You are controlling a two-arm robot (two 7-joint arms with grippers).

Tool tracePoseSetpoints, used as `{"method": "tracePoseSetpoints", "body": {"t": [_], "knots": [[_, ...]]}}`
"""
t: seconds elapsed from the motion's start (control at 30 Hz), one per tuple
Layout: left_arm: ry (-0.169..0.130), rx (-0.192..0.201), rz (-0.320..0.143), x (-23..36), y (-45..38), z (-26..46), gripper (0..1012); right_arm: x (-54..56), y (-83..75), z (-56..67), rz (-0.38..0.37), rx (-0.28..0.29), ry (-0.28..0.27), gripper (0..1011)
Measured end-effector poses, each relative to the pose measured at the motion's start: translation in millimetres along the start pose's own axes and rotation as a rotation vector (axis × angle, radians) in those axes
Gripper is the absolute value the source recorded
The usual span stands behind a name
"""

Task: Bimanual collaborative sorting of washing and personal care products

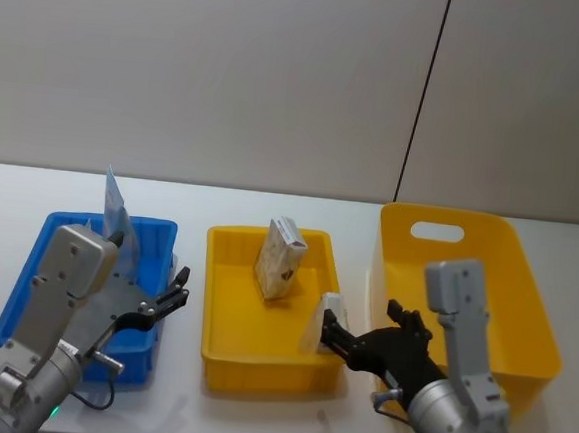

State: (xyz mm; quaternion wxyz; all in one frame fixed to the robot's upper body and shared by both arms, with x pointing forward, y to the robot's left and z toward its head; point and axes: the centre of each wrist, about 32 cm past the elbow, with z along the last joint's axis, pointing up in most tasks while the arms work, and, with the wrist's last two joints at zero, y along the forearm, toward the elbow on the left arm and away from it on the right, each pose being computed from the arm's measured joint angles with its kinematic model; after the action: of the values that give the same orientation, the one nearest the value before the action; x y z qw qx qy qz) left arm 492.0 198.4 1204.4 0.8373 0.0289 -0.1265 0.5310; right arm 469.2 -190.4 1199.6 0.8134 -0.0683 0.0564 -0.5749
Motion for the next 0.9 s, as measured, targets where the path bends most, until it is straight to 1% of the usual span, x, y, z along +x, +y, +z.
{"method": "tracePoseSetpoints", "body": {"t": [0.03, 0.17, 0.4, 0.77, 0.9], "knots": [[0.000, 0.000, 0.000, 0.0, 0.0, 0.0, 1001, -2.3, 2.8, 0.6, -0.004, -0.016, 0.008, 1002], [0.000, 0.000, 0.000, 0.0, 0.0, 0.0, 1001, -8.9, 10.4, 2.5, -0.016, -0.054, 0.029, 1002], [0.000, 0.000, 0.000, 0.0, 0.0, 0.0, 1001, -18.7, 22.7, 4.9, -0.044, -0.103, 0.061, 1002], [0.000, 0.000, 0.000, 0.0, 0.0, -0.1, 1001, -29.6, 38.9, 8.0, -0.093, -0.145, 0.096, 1002], [0.000, 0.000, 0.000, 0.0, 0.0, 0.0, 1001, -31.7, 42.9, 8.8, -0.104, -0.153, 0.101, 1002]]}}
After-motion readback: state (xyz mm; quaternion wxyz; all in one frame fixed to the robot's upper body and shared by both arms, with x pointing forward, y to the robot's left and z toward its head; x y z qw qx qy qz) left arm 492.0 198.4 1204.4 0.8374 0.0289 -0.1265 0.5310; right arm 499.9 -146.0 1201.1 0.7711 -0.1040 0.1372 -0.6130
